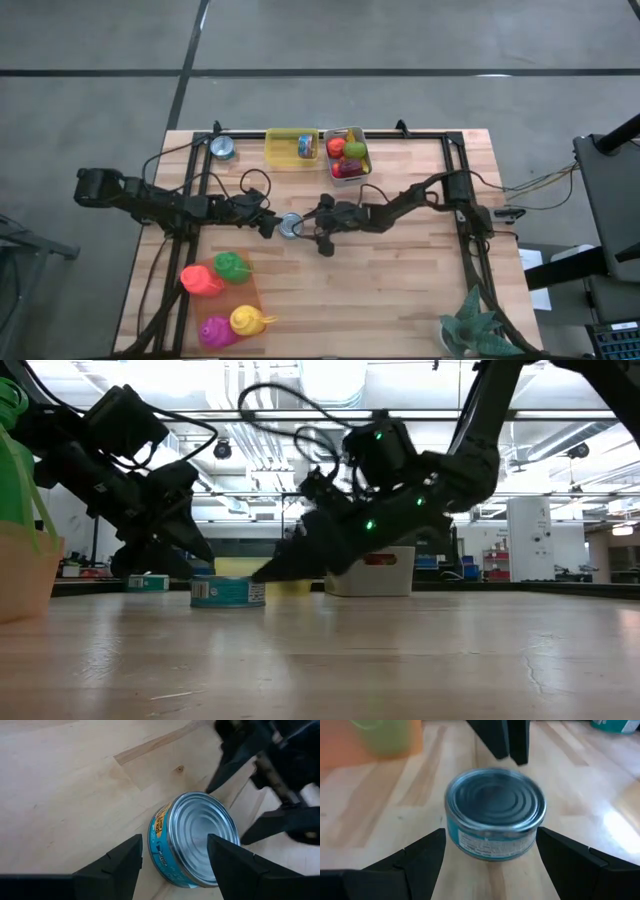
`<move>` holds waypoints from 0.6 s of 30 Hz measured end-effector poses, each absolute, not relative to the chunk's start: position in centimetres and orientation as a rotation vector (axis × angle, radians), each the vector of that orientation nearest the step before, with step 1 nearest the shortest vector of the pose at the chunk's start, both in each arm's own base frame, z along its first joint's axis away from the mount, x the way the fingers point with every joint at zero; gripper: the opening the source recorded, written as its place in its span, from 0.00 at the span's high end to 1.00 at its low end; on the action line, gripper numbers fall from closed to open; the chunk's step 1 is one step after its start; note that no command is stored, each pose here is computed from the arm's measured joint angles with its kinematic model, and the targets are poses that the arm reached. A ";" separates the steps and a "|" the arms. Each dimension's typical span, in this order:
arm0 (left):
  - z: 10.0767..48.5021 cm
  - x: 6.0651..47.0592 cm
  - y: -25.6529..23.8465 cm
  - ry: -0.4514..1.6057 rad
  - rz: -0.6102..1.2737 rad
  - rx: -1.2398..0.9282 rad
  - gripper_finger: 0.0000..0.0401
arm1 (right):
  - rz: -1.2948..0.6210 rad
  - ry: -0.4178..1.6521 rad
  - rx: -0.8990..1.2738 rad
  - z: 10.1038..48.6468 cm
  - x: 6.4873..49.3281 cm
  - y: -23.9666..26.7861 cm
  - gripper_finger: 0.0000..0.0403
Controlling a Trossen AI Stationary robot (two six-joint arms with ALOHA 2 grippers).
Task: Pick & Place Food Item
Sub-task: Put the blue tuna can into the yellow bin
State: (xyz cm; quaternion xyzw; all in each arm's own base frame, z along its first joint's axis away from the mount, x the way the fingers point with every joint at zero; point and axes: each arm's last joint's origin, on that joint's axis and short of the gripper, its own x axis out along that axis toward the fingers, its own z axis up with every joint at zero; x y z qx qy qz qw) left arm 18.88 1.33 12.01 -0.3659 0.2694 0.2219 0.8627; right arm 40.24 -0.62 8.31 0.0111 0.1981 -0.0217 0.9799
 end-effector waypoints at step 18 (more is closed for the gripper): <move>10.7 20.0 1.4 0.582 0.461 -0.770 0.44 | -0.060 0.422 0.050 7.3 40.6 -1.1 0.24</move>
